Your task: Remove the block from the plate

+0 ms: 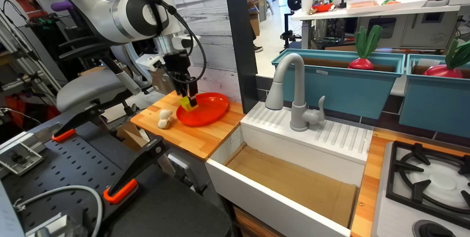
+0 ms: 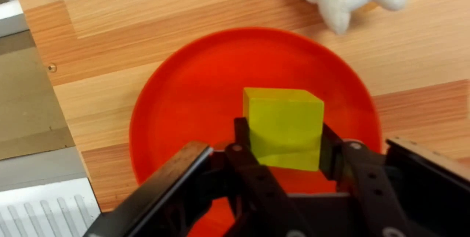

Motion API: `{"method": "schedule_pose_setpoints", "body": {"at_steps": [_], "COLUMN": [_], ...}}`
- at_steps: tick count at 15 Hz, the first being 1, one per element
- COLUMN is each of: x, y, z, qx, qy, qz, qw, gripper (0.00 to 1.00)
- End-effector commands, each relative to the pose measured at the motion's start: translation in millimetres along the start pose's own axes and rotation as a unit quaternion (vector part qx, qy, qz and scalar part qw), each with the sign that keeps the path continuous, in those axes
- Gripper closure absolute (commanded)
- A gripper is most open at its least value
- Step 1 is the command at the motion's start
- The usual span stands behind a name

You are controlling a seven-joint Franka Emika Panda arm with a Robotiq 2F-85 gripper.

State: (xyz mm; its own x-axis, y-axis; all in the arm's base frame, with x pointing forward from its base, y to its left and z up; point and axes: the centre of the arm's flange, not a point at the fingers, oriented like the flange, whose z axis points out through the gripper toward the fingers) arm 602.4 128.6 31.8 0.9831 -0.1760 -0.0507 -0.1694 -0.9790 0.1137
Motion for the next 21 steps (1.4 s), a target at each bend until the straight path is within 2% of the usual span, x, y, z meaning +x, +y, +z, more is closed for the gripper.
{"method": "schedule_pose_setpoints", "body": {"at_steps": [1,6,10,21], "x": [-20,-31,-38,-20], "y": [-32,-80,-103,-123], "z": [-29,-28,-15,24], "qx": [0.0,0.005,0.0,-0.021], "qy": [0.008,0.011,0.009,0.011], "qz": [-0.031,-0.077,-0.101,-0.106], "qw": [0.9995,0.997,0.9949,0.9941], "gripper": [0.82,0.82,0.82,0.82]}}
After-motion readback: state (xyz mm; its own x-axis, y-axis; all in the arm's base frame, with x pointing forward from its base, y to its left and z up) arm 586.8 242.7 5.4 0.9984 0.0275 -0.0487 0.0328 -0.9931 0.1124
